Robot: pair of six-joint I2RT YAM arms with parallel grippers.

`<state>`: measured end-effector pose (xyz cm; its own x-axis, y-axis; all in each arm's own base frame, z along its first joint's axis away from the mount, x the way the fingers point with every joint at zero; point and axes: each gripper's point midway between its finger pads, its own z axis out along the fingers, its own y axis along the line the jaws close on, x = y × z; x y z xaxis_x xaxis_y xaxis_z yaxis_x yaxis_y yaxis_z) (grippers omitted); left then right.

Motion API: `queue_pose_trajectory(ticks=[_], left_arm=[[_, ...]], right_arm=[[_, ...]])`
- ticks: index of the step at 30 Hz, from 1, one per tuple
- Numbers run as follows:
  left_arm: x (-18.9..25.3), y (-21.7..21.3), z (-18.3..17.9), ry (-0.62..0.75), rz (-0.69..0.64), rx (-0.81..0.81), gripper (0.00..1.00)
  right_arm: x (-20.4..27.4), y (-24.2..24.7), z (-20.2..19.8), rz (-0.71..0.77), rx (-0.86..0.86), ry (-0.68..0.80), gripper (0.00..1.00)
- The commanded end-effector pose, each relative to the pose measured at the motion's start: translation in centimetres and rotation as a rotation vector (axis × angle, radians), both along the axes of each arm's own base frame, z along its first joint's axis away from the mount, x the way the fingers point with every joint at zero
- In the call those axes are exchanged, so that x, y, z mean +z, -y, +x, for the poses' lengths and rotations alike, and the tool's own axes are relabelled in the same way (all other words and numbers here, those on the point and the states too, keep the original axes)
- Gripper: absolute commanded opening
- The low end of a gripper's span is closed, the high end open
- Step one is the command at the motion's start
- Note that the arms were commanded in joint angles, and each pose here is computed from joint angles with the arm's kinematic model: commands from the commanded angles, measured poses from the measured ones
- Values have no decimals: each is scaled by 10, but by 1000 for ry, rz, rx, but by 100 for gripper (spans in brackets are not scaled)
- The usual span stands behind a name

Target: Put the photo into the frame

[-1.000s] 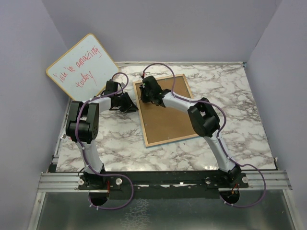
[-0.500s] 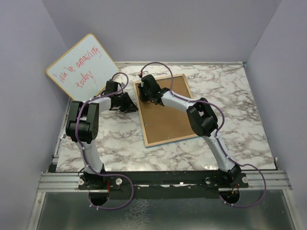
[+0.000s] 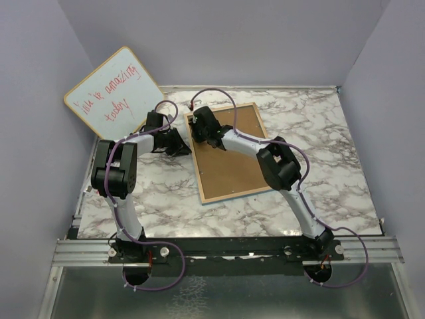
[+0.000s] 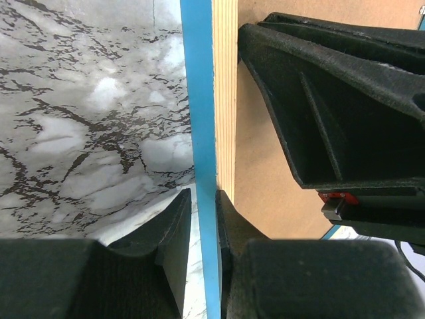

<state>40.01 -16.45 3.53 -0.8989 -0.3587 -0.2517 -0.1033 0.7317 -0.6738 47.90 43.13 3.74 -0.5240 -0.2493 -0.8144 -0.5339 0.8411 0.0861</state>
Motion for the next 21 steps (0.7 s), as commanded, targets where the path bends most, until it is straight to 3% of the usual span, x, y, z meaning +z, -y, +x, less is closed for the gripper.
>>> queue_pose_trajectory(ticks=[1, 8, 21], left_arm=[[-36, -7, -21, -105, 77, -8, 21], [-37, -7, -22, -107, 78, -10, 21], [-34, -6, -20, -100, 74, -9, 22]], right_arm=[[-57, 20, -40, -144, 48, -124, 22], [-58, 26, -43, -156, 34, -129, 20], [34, 7, -52, 41, 22, -149, 23]])
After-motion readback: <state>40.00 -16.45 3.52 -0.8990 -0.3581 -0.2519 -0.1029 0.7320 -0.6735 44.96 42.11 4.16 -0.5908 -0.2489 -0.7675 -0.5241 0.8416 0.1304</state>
